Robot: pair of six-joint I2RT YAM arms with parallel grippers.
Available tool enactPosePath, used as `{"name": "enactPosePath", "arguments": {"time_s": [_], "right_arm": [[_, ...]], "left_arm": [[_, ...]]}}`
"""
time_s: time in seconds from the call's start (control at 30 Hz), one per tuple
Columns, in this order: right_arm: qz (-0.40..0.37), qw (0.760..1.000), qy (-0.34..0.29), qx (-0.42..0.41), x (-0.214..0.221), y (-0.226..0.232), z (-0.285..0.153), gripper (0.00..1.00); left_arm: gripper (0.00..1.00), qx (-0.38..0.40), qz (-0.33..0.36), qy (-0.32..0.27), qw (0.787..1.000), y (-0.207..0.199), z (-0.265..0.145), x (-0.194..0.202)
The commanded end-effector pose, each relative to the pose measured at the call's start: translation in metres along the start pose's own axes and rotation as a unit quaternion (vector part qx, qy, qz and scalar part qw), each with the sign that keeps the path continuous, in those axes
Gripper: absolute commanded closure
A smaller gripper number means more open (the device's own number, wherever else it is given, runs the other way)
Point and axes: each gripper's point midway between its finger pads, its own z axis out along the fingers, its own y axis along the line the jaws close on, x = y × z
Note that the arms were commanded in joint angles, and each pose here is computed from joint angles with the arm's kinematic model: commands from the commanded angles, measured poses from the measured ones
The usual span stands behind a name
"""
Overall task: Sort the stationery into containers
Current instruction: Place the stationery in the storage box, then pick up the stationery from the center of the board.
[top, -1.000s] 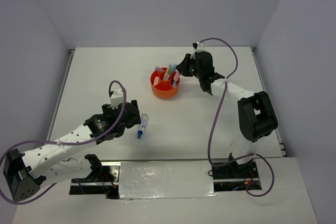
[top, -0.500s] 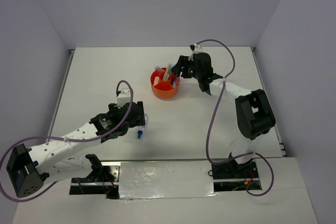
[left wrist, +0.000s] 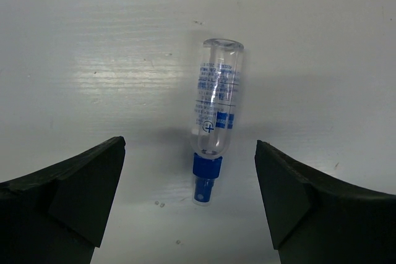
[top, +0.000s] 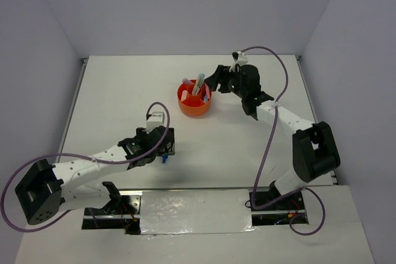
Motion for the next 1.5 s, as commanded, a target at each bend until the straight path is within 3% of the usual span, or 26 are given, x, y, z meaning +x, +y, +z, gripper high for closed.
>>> {"name": "enactPosePath", "arguments": {"time_s": [0.0,0.4,0.73,0.83,0.93,0.97,1.07,1.13,1.3,1.37,1.43,1.47], "right_arm": [[0.006,0.999,-0.028,-0.023,-0.008,0.015,-0.019,0.28],[0.008,0.998,-0.016,-0.055,0.011,0.023,-0.038,0.43],[0.019,0.997,-0.017,-0.069,0.03,0.036,-0.093,0.44],[0.02,0.997,-0.021,-0.078,0.031,0.044,-0.108,0.44],[0.022,0.996,-0.023,-0.08,0.031,0.047,-0.12,0.44],[0.023,0.996,-0.02,-0.082,0.033,0.048,-0.122,0.44],[0.027,0.995,-0.014,-0.095,0.04,0.052,-0.129,0.43],[0.026,0.994,-0.007,-0.102,0.05,0.051,-0.13,0.41],[0.055,0.989,0.039,-0.134,0.083,0.063,-0.13,0.26],[0.073,0.987,0.055,-0.133,0.099,0.071,-0.124,0.02],[0.083,0.981,0.083,-0.151,0.117,0.099,-0.122,0.0],[0.096,0.982,0.089,-0.135,0.123,0.102,-0.113,0.0]], "left_arm": [[0.02,0.027,-0.003,-0.011,1.0,-0.013,0.005,-0.005],[0.04,-0.006,0.016,0.021,1.0,-0.009,0.031,0.021],[0.19,-0.029,0.027,0.05,0.998,-0.005,0.048,0.042],[0.28,-0.033,0.03,0.064,0.997,-0.004,0.052,0.052],[0.46,-0.034,0.033,0.073,0.996,-0.004,0.051,0.06],[0.58,-0.035,0.031,0.072,0.996,-0.005,0.05,0.06],[0.82,-0.032,0.034,0.069,0.997,-0.007,0.043,0.059],[0.99,-0.022,0.036,0.063,0.997,-0.013,0.037,0.054],[1.0,0.058,0.062,0.037,0.996,-0.043,0.009,0.032],[1.0,0.121,0.065,0.011,0.99,-0.06,-0.008,0.022],[1.0,0.168,0.078,-0.005,0.983,-0.066,-0.017,0.02],[1.0,0.232,0.066,-0.029,0.97,-0.085,-0.035,0.007]]}}
